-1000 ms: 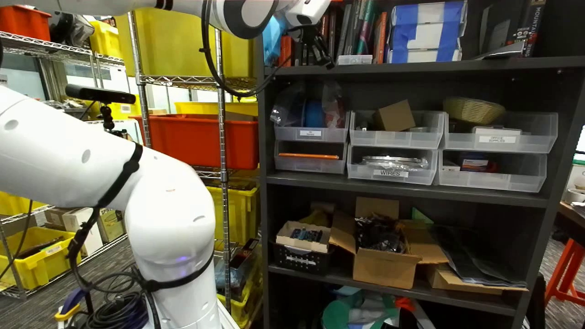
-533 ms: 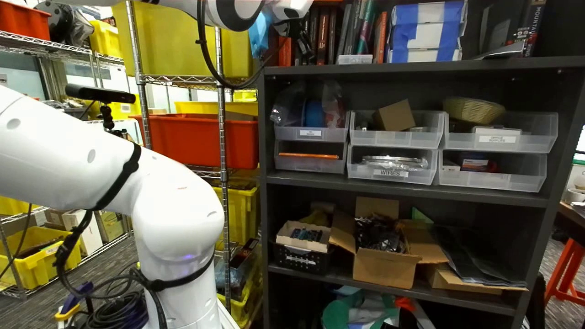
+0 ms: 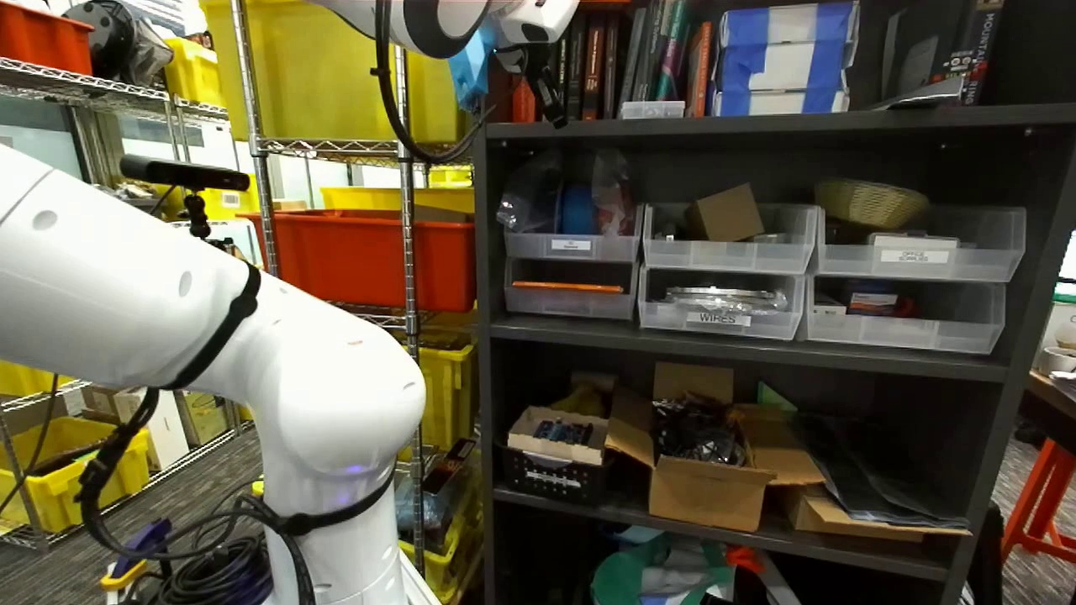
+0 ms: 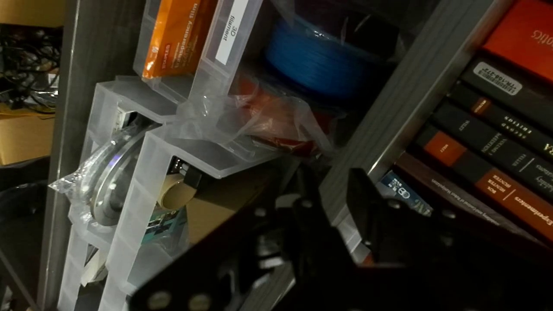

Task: Put the grey towel in the middle top transparent tray

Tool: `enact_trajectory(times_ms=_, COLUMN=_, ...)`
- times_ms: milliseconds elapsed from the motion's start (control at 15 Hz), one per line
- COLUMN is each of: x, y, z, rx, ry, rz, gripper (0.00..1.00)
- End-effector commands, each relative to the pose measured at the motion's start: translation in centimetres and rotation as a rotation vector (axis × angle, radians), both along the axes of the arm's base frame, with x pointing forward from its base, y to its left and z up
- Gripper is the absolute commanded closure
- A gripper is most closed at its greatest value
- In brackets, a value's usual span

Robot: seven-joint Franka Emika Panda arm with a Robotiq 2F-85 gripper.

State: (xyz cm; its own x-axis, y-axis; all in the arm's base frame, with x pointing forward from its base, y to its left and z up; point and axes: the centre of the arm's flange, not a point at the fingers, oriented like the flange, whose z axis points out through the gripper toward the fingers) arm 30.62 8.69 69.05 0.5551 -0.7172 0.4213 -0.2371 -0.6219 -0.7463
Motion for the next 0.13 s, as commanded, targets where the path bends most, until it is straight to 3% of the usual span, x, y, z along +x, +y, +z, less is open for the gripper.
enact_trajectory(times_ms=0, x=0.01, y=0.0, z=0.0, rx=0.0, ry=0.0, rz=0.0, gripper=0.74)
enact_trajectory(times_ms=67, x=0.03, y=0.0, z=-0.01, rx=0.0, ry=0.001, rz=0.0, gripper=0.74)
